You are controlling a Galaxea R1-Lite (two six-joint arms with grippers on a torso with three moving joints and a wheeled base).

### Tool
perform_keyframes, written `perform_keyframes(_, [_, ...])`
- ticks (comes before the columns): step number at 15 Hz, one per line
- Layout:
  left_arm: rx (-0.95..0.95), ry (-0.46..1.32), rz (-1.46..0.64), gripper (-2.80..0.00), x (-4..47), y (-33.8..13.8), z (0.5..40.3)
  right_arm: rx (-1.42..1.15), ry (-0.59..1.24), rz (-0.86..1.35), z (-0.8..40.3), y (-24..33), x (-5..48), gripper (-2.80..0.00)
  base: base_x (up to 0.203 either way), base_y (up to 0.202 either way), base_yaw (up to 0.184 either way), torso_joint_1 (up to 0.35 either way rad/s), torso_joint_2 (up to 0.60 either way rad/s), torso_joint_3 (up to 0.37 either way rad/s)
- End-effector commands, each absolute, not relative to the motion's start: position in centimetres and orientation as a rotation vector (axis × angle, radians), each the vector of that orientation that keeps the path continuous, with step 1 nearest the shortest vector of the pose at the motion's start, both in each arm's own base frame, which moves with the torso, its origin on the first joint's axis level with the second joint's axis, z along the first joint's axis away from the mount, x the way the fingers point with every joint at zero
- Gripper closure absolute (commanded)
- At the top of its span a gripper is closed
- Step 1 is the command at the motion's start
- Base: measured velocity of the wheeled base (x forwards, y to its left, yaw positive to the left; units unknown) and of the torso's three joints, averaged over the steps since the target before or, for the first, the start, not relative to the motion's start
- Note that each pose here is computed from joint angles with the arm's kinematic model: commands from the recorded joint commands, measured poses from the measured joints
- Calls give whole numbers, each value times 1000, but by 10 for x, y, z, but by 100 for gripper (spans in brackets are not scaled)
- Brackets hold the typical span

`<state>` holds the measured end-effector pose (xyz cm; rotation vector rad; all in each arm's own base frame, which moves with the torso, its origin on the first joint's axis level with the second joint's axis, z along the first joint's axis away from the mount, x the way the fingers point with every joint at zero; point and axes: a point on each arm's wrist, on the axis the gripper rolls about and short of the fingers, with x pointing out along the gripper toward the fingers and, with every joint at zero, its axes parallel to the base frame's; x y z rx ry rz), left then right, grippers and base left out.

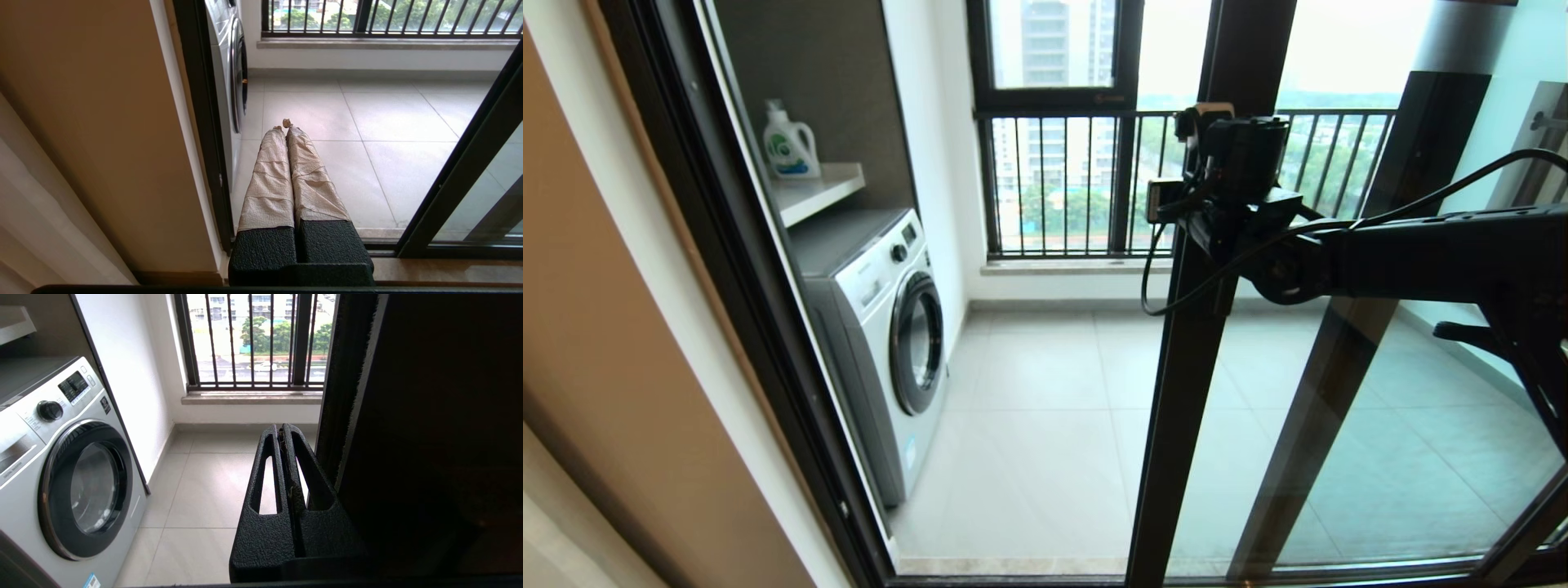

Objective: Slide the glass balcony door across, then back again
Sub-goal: Open the slid door

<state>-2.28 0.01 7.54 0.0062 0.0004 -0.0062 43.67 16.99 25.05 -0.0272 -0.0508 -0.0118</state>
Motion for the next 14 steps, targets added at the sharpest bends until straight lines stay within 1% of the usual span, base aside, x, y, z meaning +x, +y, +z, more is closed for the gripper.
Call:
perform_keyframes(1, [6, 2, -6, 0, -23, 0, 76, -31, -44, -35, 245, 162, 442, 0, 0, 0, 0, 0, 0, 0])
perform_keyframes(4, [6, 2, -6, 0, -23, 0, 76, -29, -50, -62, 248, 149, 445, 0, 0, 0, 0, 0, 0, 0])
perform_keyframes(14, [6, 2, -6, 0, -23, 0, 76, -27, -61, -84, 249, 137, 441, 0, 0, 0, 0, 0, 0, 0])
